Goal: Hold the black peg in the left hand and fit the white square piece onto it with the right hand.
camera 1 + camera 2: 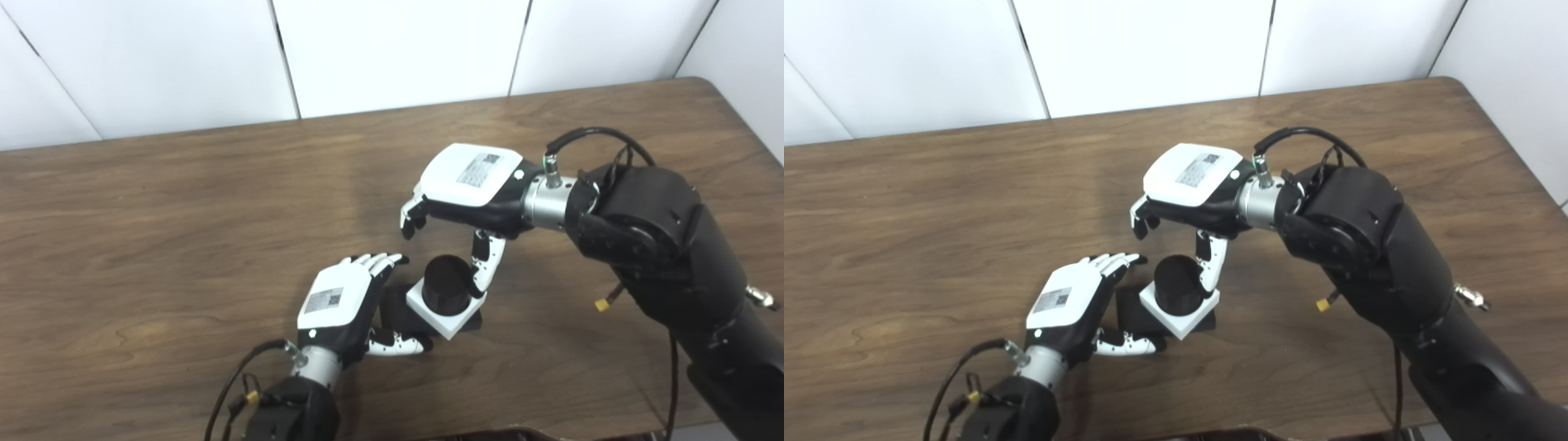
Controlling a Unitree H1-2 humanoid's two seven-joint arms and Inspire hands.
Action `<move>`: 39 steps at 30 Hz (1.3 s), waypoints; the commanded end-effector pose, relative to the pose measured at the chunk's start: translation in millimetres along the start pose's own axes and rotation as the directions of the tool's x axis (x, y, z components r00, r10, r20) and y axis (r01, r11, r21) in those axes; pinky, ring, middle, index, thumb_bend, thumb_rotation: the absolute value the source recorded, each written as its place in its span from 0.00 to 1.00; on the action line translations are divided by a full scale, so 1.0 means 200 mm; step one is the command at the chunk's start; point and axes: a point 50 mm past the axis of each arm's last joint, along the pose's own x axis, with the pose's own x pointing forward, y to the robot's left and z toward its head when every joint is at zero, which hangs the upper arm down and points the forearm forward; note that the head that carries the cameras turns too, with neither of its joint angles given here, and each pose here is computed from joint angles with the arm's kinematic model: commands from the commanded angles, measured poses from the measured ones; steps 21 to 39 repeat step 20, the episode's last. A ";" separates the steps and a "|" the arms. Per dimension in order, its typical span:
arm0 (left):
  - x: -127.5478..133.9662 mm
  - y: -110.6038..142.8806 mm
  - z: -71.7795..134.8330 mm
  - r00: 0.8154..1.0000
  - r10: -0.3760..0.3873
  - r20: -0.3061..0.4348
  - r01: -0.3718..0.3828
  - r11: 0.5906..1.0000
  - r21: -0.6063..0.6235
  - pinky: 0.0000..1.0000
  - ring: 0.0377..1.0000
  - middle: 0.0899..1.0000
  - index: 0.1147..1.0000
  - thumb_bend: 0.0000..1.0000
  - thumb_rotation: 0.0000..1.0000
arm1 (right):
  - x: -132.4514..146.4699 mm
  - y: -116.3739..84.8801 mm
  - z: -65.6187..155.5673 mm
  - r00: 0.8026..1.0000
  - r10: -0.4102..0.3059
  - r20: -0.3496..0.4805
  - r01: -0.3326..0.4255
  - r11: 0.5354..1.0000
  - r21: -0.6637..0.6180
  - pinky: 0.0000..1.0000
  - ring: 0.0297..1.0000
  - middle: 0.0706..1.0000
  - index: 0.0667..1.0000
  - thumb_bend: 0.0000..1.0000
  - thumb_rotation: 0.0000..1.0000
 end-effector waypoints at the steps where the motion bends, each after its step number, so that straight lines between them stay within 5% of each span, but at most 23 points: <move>1: -0.03 0.09 -0.02 0.996 -0.068 -0.051 0.069 0.998 0.002 0.93 0.92 0.91 0.90 0.88 0.29 | -0.02 -0.07 -0.02 0.996 -0.084 -0.030 0.084 0.996 -0.026 0.79 0.82 0.69 0.68 0.96 0.22; 20: -0.13 0.52 -0.07 0.992 0.051 -0.118 -0.061 0.995 -0.082 0.93 0.93 0.91 0.89 0.95 0.25 | -0.05 -0.05 -0.09 0.991 -0.100 -0.085 0.099 0.995 -0.019 0.76 0.81 0.68 0.69 0.95 0.19; 39: -0.13 0.52 -0.07 0.992 0.051 -0.118 -0.061 0.995 -0.082 0.93 0.93 0.91 0.89 0.95 0.25 | -0.05 -0.05 -0.09 0.991 -0.100 -0.085 0.099 0.995 -0.019 0.76 0.81 0.68 0.69 0.95 0.19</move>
